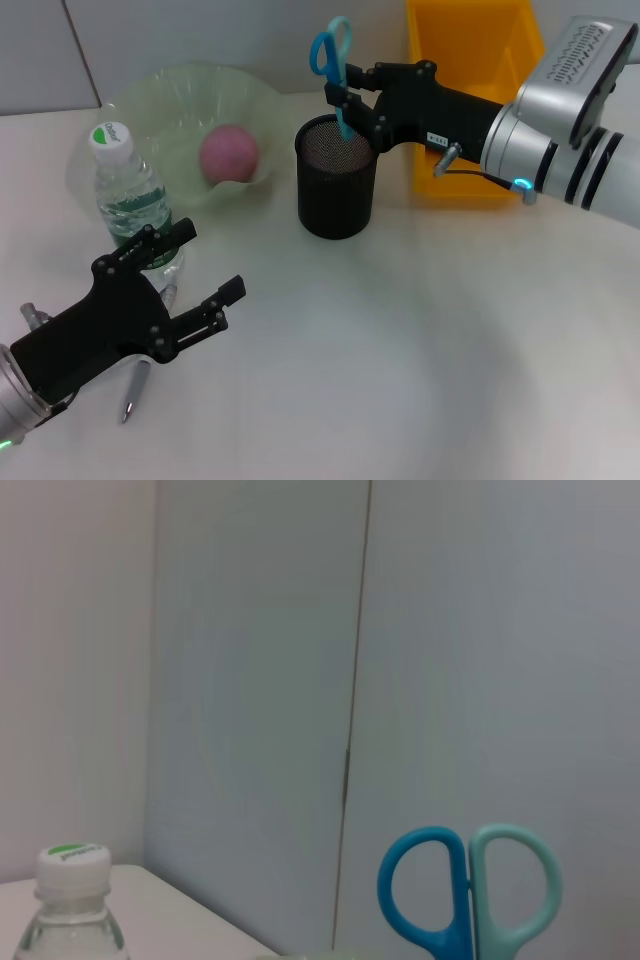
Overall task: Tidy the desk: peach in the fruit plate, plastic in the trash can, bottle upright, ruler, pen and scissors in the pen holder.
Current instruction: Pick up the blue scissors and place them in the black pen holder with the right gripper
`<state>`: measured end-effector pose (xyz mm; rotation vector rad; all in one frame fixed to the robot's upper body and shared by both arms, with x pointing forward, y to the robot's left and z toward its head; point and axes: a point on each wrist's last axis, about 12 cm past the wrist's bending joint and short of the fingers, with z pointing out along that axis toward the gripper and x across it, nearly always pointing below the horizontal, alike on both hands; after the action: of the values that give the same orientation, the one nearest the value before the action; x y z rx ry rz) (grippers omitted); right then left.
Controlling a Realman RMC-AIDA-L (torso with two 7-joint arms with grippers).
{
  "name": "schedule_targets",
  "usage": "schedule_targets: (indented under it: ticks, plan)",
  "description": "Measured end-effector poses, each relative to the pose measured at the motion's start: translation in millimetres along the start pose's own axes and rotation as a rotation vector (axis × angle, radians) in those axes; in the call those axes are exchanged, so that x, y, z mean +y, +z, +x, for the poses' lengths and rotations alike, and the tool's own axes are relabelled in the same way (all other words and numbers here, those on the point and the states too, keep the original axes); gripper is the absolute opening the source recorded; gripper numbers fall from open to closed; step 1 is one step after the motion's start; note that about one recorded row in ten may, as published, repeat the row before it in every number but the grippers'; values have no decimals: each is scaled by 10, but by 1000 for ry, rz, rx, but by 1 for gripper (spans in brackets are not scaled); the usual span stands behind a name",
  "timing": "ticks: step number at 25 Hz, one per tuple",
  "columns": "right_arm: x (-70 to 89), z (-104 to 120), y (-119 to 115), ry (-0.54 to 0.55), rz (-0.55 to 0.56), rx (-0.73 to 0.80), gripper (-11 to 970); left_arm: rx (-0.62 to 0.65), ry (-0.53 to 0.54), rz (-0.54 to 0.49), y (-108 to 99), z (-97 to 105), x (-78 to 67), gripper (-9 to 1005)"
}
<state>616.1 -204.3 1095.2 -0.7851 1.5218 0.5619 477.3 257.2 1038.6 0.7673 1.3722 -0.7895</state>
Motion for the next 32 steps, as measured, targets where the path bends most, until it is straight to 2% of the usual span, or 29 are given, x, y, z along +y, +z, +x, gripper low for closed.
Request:
schedule_targets:
  ticks: [7,18,24,27,32]
  plan:
    - [18,25,15,6,-3,7,234,1,1,0,1,1,0,787]
    - [7,78,-50,40,19,10,406,0,-1,-1,1,4,-7,786]
    - [20,86,-49,57,13,15,631,0,-3,-1,-1,5,-8,785]
    - [23,89,-73,59,12,8,773,2,-3,-3,-14,8,-8,784]
    - [21,38,-187,92,-9,-38,805,3,-4,-6,-27,11,-11,783]
